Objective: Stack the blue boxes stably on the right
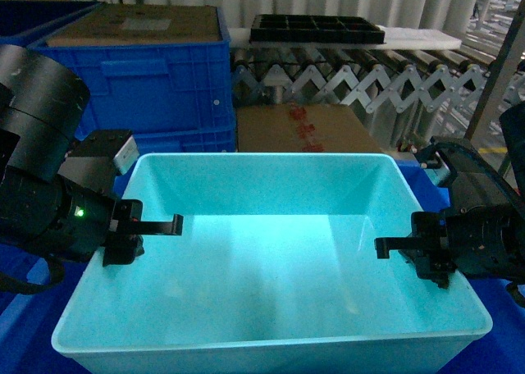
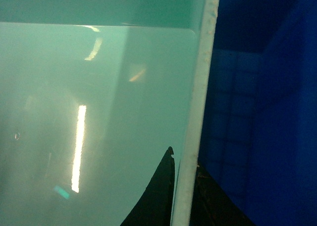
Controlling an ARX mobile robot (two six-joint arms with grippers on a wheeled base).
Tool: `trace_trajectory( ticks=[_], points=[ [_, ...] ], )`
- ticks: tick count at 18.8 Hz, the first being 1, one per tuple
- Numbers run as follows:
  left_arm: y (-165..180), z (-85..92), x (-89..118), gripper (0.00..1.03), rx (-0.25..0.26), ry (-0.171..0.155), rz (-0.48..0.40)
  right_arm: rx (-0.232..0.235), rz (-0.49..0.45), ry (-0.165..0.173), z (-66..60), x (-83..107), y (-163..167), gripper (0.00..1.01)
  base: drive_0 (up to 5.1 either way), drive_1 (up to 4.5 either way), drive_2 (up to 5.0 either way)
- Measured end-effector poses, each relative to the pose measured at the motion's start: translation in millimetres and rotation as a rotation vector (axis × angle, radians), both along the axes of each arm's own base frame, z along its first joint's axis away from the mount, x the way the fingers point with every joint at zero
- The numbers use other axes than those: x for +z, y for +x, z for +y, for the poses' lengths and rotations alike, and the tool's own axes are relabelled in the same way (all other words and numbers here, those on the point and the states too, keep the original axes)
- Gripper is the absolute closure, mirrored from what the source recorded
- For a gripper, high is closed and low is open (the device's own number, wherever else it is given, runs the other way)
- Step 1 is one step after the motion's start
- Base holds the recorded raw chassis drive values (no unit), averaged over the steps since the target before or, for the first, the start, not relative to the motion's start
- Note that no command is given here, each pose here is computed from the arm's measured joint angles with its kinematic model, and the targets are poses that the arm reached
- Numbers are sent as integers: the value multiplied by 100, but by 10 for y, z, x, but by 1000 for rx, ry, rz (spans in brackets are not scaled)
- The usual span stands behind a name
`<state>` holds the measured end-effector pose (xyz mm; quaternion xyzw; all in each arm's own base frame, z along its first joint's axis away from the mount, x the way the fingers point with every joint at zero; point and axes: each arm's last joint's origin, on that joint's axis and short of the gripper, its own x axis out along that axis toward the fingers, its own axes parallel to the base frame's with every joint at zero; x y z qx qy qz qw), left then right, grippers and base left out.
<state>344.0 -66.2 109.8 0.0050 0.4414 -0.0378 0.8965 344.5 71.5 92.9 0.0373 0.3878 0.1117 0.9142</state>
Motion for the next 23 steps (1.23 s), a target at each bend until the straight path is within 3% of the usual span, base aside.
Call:
trace_trajectory(
  ticks=[17, 18, 20, 23],
  points=[
    [-3, 3, -7, 97, 4, 8, 9, -10, 5, -11, 0, 0, 8, 94, 0, 0, 0],
    [-6, 7, -10, 87, -10, 36, 9, -7, 2, -20, -1, 1, 10, 89, 0, 0, 0],
    [-8, 23, -30, 68, -41, 110, 13, 5, -13, -63, -8, 7, 19, 70, 0, 0, 0],
    [2, 79, -31, 39, -48, 150, 11, -7, -22, -98, -45, 11, 30, 41, 0, 0, 0]
  ],
)
